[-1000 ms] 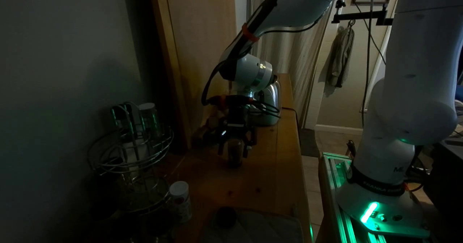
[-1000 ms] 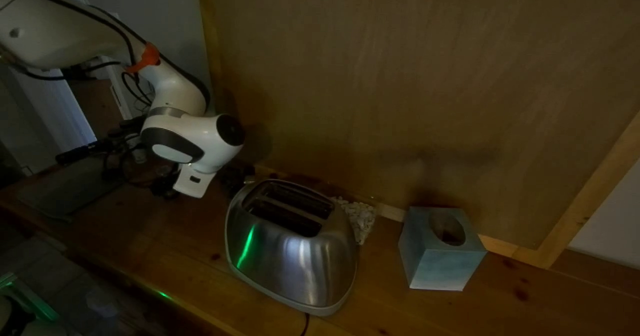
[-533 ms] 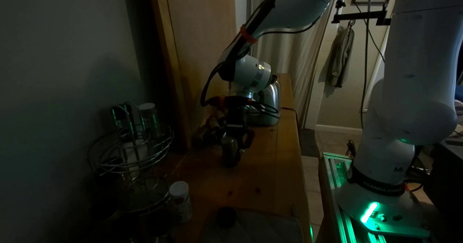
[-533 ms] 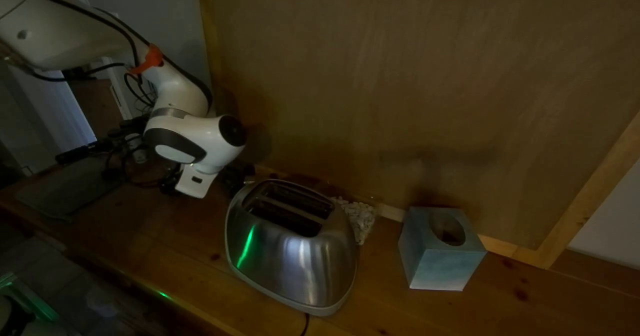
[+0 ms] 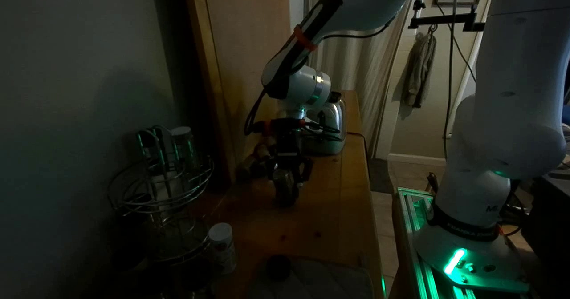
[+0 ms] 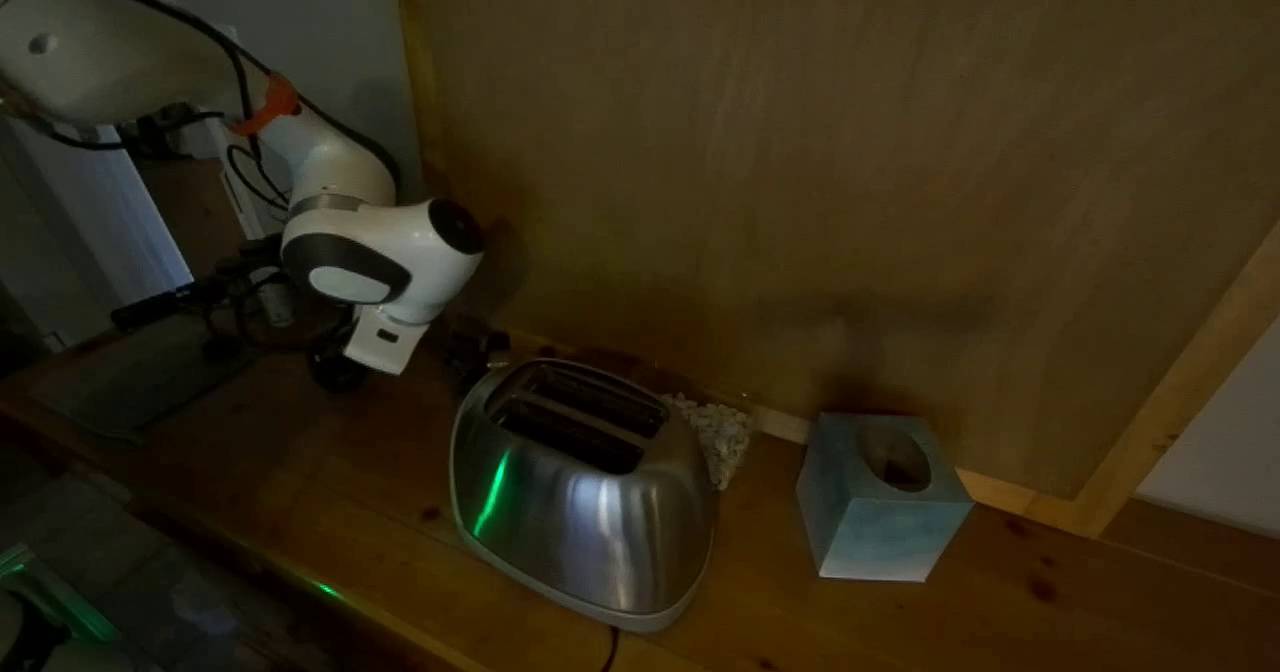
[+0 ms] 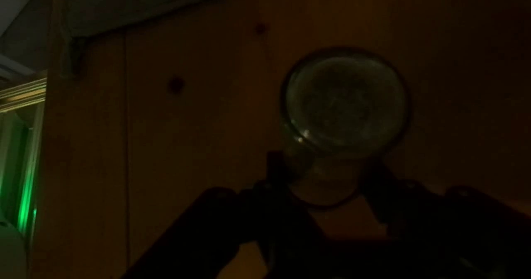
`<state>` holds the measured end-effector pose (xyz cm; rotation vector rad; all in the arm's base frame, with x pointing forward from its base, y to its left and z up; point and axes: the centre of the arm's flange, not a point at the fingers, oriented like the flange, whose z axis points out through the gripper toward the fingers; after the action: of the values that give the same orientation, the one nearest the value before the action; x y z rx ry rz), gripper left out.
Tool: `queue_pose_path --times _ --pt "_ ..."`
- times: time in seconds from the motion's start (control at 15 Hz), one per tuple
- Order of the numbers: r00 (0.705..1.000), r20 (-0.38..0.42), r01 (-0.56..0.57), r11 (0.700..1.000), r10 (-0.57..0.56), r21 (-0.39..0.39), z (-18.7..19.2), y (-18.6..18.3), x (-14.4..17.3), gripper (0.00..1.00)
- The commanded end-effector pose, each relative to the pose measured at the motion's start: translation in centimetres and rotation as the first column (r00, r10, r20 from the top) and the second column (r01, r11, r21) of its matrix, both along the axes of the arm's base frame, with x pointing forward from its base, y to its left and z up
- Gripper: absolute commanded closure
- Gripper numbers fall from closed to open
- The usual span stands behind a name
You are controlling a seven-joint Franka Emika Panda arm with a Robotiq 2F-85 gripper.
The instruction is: Flip the bottle over
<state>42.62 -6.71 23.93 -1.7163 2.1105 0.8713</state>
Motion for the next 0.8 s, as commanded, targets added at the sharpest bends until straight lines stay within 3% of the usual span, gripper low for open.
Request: queue_pose_path --times 0.0,0.4,0.73 --pt "0.996 -0.062 -0.071 0.99 0.063 -0.124 3.3 2.9 0.5 0.76" --pt "0.986 -0.122 -0.148 0.929 0.113 -0.339 4.7 5.9 1.0 0.76" --pt "0.988 -0.115 -0.149 0.839 0.104 -0.523 5.0 5.9 1.4 0.76"
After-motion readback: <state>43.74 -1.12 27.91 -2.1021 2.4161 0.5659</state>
